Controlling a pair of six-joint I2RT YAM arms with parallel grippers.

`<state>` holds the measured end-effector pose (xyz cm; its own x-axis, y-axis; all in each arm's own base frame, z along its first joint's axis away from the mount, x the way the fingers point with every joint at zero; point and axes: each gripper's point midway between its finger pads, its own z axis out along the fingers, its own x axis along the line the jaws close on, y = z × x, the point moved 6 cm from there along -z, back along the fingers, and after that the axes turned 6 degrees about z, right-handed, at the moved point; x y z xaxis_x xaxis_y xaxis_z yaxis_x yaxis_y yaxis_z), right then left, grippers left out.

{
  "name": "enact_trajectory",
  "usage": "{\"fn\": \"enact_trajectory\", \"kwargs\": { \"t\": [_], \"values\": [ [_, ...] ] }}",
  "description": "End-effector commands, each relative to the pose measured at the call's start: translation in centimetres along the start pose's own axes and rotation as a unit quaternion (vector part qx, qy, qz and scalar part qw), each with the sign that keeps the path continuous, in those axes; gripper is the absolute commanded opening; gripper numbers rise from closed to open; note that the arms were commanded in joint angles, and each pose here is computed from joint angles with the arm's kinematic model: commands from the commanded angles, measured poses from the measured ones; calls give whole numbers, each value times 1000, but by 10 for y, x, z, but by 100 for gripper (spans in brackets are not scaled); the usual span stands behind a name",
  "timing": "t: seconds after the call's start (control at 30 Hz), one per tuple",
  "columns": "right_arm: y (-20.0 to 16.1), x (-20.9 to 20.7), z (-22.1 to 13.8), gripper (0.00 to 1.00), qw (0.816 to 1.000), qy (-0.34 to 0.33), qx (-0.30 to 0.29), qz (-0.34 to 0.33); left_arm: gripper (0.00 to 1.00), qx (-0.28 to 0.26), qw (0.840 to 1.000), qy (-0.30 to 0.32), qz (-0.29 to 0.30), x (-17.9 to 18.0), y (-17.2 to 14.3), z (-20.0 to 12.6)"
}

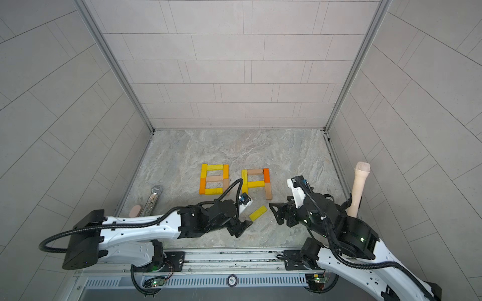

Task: Assemble the number 8 with building blocks
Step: Pick up the building block from the center of the board.

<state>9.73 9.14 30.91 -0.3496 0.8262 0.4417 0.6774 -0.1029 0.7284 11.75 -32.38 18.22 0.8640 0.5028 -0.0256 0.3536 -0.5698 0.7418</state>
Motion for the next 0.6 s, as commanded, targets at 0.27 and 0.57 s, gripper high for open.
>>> {"fn": "enact_trajectory", "kwargs": {
  "t": [0.27, 0.57],
  "values": [
    [-19, -16, -35, 86, 996, -16, 53, -66, 63, 149, 988, 26, 19, -3, 10, 52],
    [-30, -27, -41, 86, 998, -12, 34, -55, 61, 207, 978, 15, 9, 6, -1, 83]
  ]
}}
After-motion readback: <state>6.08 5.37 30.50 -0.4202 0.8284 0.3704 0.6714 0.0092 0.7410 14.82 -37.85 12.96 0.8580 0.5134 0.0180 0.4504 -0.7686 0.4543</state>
